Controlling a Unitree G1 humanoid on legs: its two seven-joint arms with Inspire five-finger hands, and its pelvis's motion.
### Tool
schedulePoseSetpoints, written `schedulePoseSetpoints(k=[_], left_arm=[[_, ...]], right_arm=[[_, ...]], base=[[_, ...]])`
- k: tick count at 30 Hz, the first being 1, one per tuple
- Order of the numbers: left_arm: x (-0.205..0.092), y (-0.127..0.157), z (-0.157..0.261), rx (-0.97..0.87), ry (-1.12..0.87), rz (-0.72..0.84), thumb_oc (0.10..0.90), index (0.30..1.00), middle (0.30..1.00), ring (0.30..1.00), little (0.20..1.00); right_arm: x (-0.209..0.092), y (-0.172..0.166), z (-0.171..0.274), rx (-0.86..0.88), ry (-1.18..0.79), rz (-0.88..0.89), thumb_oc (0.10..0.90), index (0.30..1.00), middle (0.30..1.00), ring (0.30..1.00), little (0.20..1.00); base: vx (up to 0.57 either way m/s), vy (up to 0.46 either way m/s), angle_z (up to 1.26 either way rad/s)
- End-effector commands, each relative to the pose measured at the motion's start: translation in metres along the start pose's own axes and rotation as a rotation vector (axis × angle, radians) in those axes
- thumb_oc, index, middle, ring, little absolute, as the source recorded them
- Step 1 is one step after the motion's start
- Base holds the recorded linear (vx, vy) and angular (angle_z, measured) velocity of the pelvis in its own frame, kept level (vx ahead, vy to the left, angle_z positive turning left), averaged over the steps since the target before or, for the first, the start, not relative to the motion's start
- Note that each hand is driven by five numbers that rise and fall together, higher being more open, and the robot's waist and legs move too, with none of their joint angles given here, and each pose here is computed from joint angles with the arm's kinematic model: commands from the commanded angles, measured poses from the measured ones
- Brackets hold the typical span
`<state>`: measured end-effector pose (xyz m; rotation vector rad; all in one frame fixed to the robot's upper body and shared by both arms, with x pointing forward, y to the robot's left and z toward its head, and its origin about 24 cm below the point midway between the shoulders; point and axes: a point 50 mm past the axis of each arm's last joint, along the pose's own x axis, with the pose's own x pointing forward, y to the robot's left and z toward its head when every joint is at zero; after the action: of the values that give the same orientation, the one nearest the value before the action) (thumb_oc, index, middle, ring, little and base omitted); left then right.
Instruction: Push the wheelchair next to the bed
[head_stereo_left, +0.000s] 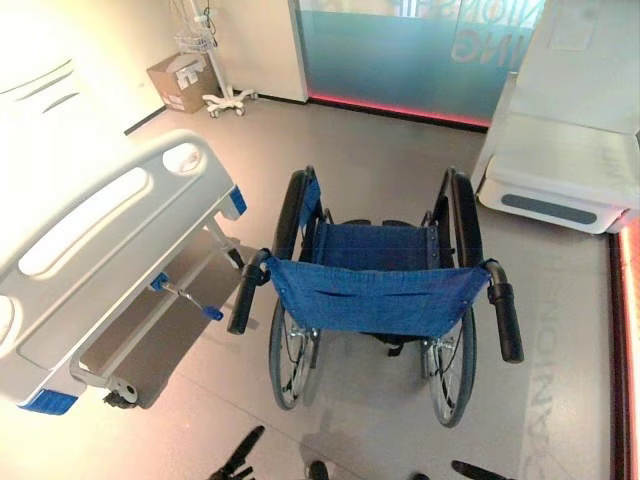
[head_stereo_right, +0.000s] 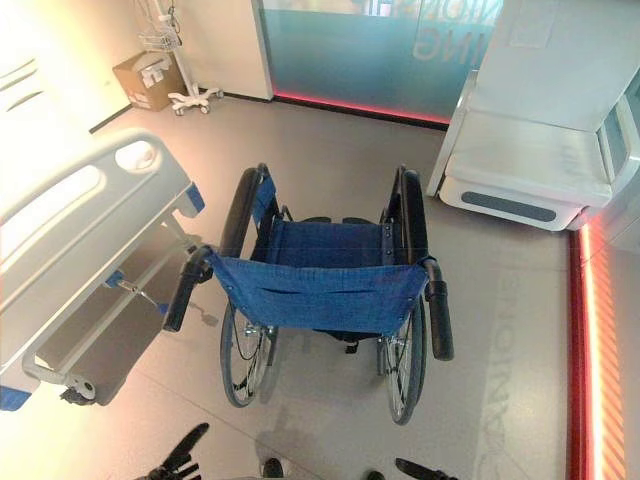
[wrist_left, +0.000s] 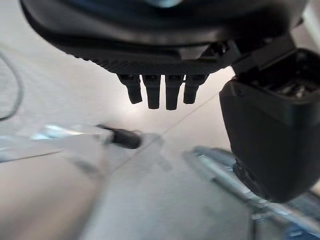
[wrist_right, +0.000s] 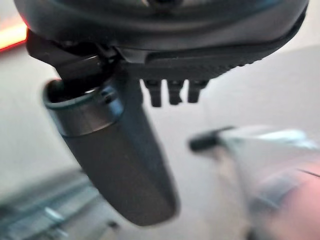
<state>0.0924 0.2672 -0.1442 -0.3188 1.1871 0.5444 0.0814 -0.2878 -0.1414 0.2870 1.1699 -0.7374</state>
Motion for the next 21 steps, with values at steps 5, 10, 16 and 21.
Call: schedulePoseSetpoints(k=[5,10,16,21], left_arm=[[-0.041,0.073,0.116,-0.178,-0.396,0.165,0.8,0.9,0.9,0.9,0.9],[-0.077,0.069,0.164,-0.268,-0.652,0.118,0.8,0.9,0.9,0.9,0.9],[-0.137,0.038,0.21,-0.261,-0.919,-0.04,0.8,0.9,0.9,0.9,0.9],[-0.185,0.008,0.238,-0.175,-1.09,-0.189,0.8,0.9,0.9,0.9,0.9]], right_arm=[[-0.04,-0.054,0.131,0.121,-0.485,-0.227,0.8,0.9,0.9,0.9,0.9],[-0.079,-0.056,0.177,0.191,-0.71,-0.29,0.8,0.9,0.9,0.9,0.9],[-0.148,-0.043,0.227,0.294,-1.026,-0.27,0.8,0.9,0.9,0.9,0.9],[-0.196,-0.007,0.249,0.24,-1.194,-0.085,0.8,0.9,0.9,0.9,0.9]], base=[[-0.01,-0.004,-0.02],[0.0,0.0,0.0],[0.0,0.0,0.0],[0.01,0.004,0.0]])
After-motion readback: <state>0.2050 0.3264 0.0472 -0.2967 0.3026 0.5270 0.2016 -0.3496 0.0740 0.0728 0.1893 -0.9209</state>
